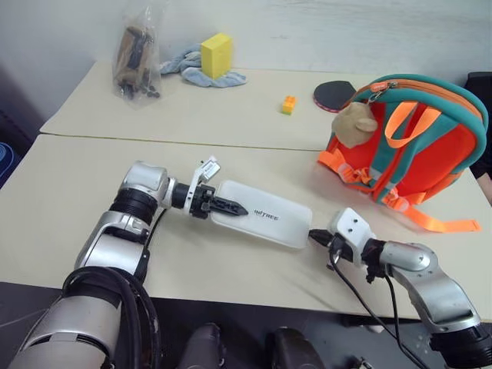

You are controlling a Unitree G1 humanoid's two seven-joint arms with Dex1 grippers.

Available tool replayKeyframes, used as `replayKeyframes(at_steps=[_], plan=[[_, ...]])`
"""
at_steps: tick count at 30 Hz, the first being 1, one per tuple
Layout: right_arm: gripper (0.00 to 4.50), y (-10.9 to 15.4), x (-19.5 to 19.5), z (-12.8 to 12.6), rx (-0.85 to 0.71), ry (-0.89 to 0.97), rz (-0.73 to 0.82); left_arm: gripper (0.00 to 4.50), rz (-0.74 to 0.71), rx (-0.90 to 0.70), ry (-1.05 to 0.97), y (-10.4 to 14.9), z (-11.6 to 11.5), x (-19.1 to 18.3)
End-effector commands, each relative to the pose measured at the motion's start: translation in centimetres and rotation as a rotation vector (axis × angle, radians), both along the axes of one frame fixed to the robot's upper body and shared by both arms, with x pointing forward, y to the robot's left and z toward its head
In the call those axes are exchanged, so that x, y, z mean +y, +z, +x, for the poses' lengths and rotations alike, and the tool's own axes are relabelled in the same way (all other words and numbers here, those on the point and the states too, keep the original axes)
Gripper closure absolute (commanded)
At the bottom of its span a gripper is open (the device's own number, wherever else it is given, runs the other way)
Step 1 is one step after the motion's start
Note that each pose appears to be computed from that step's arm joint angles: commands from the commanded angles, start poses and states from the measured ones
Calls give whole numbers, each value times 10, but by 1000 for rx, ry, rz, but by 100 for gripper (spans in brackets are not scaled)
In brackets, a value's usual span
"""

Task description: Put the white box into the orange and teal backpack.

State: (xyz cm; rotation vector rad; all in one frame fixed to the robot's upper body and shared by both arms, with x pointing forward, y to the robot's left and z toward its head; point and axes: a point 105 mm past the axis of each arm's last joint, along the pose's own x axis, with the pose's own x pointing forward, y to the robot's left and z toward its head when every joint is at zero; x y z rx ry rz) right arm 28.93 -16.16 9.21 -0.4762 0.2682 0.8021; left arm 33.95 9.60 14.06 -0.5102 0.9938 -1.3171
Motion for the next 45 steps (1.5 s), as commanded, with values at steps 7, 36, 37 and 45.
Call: replayKeyframes(at_steps=[7, 36, 37, 45], plan=[[415, 35, -22, -19, -37, -130, 152, 326, -205, -70, 9, 44, -11, -4], [42, 152, -58, 80, -152, -275, 685, 326, -341, -746, 380, 97, -13, 44], [65, 154, -56, 80, -156, -256, 684, 326, -340, -753, 393, 98, -11, 45], [332, 170, -28, 51, -133, -38, 636, 326, -360, -759, 500, 111, 3, 55]])
